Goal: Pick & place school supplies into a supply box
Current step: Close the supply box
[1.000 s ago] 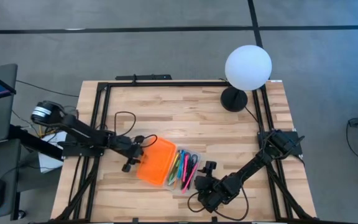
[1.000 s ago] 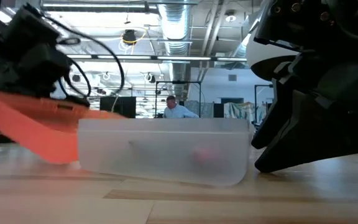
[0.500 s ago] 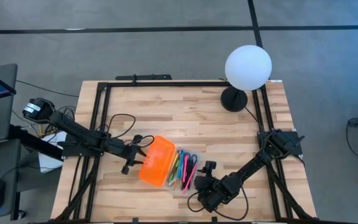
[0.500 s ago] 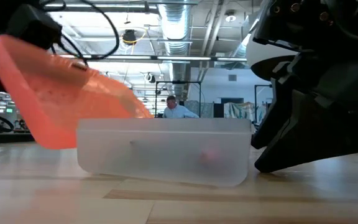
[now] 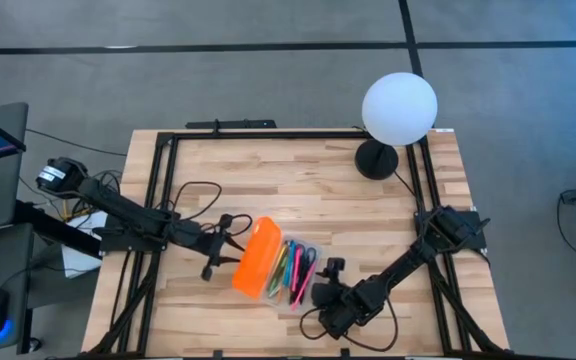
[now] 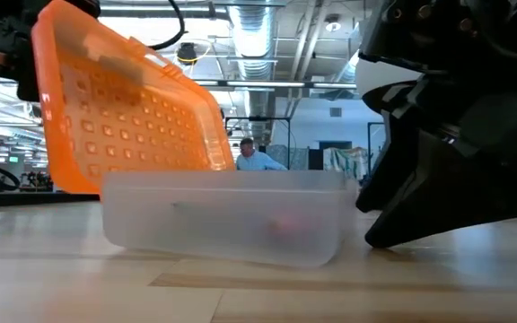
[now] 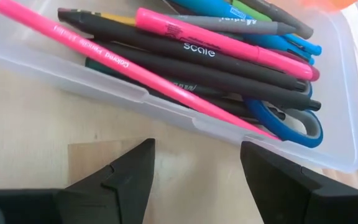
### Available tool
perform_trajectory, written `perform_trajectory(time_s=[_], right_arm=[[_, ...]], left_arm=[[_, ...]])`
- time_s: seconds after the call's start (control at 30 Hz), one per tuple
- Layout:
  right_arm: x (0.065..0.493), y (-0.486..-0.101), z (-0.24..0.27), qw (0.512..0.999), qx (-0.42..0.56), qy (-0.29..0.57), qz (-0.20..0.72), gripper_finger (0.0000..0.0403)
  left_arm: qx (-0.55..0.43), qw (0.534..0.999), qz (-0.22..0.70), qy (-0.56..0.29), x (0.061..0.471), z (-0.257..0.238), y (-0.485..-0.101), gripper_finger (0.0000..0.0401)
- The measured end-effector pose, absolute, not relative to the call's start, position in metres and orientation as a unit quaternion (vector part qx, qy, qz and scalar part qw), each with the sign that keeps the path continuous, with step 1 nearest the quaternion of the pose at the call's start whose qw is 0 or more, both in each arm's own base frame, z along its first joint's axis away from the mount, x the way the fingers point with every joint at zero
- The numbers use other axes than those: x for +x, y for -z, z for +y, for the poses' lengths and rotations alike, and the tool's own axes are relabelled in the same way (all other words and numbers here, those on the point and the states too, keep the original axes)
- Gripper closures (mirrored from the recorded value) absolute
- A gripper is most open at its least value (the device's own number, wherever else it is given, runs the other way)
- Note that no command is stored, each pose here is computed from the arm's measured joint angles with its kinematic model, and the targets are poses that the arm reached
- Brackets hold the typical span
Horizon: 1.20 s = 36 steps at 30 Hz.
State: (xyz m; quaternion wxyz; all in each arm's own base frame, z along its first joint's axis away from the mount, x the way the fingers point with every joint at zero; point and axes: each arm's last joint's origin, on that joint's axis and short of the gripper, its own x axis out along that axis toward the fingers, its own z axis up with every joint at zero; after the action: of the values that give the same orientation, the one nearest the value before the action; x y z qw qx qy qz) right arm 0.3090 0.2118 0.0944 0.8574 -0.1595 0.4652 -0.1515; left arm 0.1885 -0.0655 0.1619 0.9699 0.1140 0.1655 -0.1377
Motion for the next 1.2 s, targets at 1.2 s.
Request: perform_trajectory(time_s=[1.2], right_arm=[[0.328,-0.104,0.187,0.855,-0.156,0.152,0.472,0.0168]], left_arm=[[0.106,0.970,0.174,0.131,0.277,-0.078,-0.153,0.0278]])
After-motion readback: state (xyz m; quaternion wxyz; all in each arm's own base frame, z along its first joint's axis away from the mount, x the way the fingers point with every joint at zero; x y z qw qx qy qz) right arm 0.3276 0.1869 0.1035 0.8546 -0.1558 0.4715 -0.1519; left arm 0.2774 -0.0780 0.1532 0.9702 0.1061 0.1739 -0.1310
